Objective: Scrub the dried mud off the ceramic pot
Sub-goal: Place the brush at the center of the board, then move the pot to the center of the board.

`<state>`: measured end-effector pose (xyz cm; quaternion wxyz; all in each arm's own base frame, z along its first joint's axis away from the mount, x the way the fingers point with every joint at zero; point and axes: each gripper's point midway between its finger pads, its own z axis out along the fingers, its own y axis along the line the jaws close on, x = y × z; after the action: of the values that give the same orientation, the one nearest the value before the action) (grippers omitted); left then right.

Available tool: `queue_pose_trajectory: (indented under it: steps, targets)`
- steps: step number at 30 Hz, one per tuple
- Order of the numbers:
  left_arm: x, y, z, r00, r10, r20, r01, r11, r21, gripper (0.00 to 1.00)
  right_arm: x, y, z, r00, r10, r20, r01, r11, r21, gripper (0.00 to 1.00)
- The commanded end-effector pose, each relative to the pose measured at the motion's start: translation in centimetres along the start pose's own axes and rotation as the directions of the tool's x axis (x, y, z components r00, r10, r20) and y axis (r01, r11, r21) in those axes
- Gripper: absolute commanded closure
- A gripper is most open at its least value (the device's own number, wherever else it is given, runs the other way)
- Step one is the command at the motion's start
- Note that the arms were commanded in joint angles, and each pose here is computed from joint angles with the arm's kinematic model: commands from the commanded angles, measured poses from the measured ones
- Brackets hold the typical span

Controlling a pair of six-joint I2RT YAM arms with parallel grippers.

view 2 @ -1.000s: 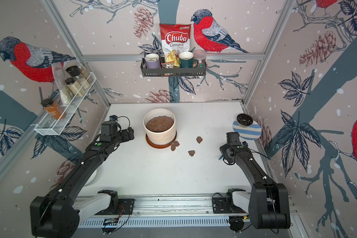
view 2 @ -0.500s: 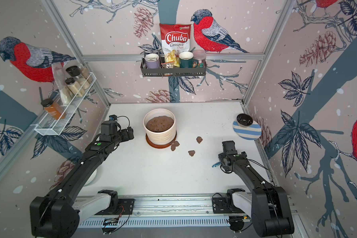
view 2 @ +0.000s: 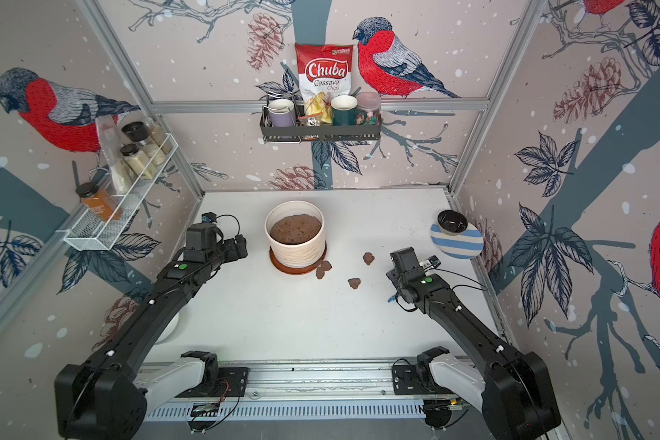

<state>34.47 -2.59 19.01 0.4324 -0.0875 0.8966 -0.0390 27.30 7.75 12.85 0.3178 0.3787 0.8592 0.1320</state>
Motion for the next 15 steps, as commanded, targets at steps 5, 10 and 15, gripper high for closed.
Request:
queue_pose_trajectory:
  steps: [5, 10, 15]
  targets:
    - [-0.2, -0.9, -0.2, 0.999, 0.023, 0.027, -0.024, 0.998, 0.056, 0.04, -5.3, 9.8, -6.6, 0.854, -0.360, 0.375, 0.435, 0.891, -0.134, 0.00]
    - [-0.2, -1.8, -0.2, 0.999, 0.006, 0.037, -0.010, 0.994, 0.111, 0.04, -3.1, 16.9, -6.5, 0.788, -0.519, 0.331, 0.599, 0.771, -0.217, 0.00]
    - [-0.1, -2.7, -0.1, 0.999, 0.015, 0.030, -0.019, 0.987, 0.158, 0.04, 1.7, 20.9, -4.4, 0.698, -0.694, 0.176, 0.716, 0.670, -0.196, 0.00]
